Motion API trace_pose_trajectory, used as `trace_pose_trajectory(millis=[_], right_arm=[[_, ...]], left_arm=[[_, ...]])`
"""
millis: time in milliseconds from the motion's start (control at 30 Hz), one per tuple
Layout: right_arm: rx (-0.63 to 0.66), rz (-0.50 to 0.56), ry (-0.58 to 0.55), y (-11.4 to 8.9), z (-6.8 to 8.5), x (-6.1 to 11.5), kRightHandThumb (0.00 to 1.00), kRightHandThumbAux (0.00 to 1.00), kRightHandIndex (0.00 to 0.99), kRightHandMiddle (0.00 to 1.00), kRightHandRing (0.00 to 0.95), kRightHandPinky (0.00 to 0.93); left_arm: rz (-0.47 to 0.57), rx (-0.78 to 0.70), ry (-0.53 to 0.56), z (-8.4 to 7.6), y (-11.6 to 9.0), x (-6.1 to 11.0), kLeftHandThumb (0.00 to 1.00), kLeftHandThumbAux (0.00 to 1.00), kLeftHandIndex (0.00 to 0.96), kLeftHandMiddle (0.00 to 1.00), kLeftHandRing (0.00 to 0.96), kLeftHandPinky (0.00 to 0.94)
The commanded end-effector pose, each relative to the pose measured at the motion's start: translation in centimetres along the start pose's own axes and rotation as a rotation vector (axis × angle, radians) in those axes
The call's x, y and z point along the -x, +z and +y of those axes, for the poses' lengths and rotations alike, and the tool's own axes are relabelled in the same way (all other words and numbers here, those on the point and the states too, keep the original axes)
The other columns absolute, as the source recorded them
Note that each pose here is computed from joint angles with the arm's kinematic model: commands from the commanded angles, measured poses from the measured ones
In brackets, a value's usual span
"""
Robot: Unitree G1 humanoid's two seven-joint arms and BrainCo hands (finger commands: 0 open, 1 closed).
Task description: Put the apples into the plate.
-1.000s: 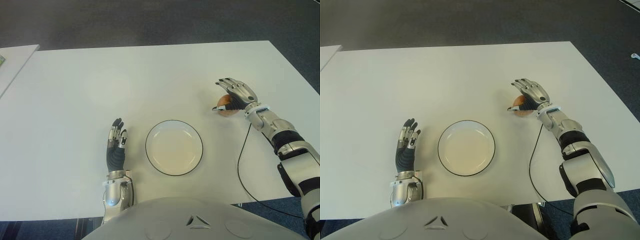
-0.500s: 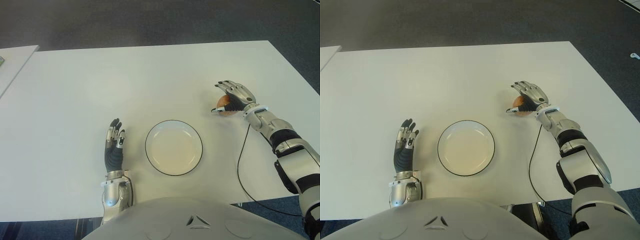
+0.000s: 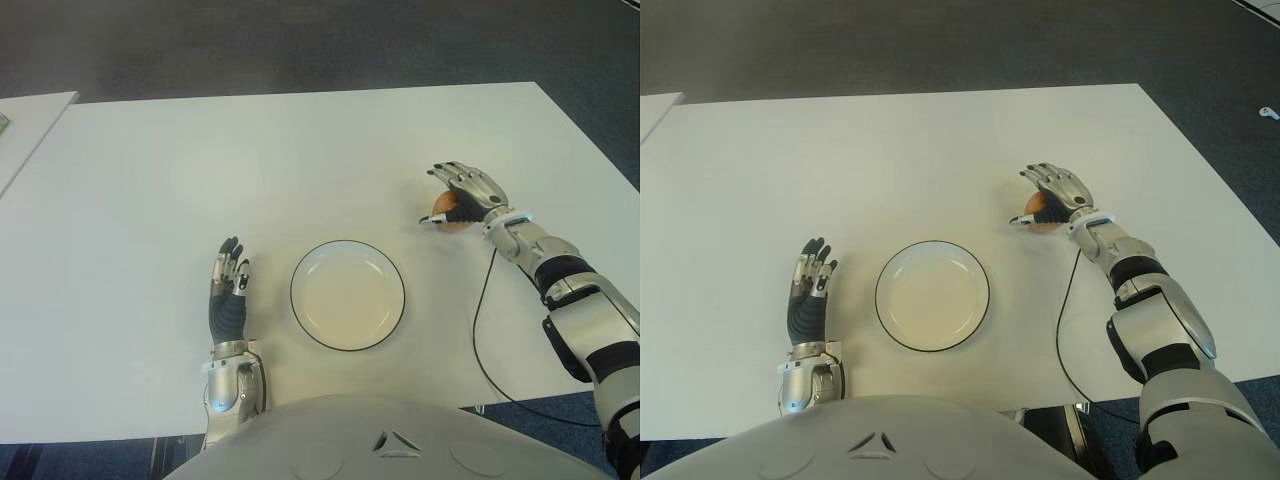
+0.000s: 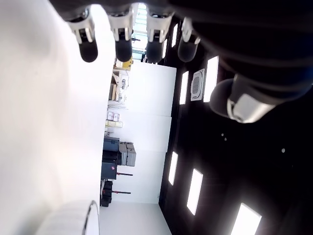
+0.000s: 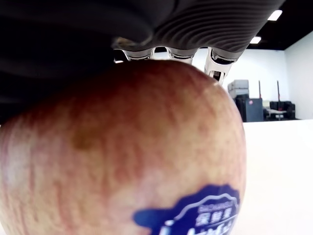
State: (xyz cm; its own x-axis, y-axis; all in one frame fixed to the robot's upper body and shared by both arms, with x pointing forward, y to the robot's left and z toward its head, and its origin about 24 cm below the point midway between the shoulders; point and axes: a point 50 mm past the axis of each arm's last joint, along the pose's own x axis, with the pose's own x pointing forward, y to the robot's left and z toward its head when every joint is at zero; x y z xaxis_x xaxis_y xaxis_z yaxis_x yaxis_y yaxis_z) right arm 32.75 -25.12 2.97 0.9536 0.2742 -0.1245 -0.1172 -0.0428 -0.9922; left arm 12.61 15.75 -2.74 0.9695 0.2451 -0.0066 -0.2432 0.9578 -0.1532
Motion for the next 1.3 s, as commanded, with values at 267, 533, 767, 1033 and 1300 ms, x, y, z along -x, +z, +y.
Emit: trace_pose_trajectory(millis=[267,533,767,1033,1300], right_arm=[[-0.002,0.020,0.146,0.5,3.3,1.3,0.182,0.405,0.033,0.043,0.000,0.000],[0.001,0.022,0.158,0.3,3.4,1.5,0.184,0.412,0.030,0.043,0.002,0.000],[0.008,0.030,0.163,0.0,3.5,1.7,0.192,0.419,0.031,0.048,0.008,0.000],[0.018,0.039,0.169,-0.5,3.5,2.1,0.205,0.440,0.031,0.053,0.014,0.000],[0.033,0.031,0.157,-0.8,3.3,2.3,0.242,0.453,0.048,0.076,0.042,0.000]], left_arm=[[0.126,-0.002,0.056,1.0,-2.5,1.0,0.199,0.463,0.070,0.044,0.010,0.011],[0.139,-0.009,0.054,1.0,-2.4,1.2,0.183,0.492,0.049,0.024,0.000,0.009],[0.134,0.011,0.065,1.1,-2.4,1.2,0.197,0.483,0.060,0.047,0.016,0.018],[0.139,-0.012,0.056,1.2,-2.3,1.1,0.196,0.505,0.050,0.036,0.012,0.013],[0.147,0.001,0.055,1.3,-2.3,1.0,0.208,0.521,0.042,0.026,0.004,0.013]])
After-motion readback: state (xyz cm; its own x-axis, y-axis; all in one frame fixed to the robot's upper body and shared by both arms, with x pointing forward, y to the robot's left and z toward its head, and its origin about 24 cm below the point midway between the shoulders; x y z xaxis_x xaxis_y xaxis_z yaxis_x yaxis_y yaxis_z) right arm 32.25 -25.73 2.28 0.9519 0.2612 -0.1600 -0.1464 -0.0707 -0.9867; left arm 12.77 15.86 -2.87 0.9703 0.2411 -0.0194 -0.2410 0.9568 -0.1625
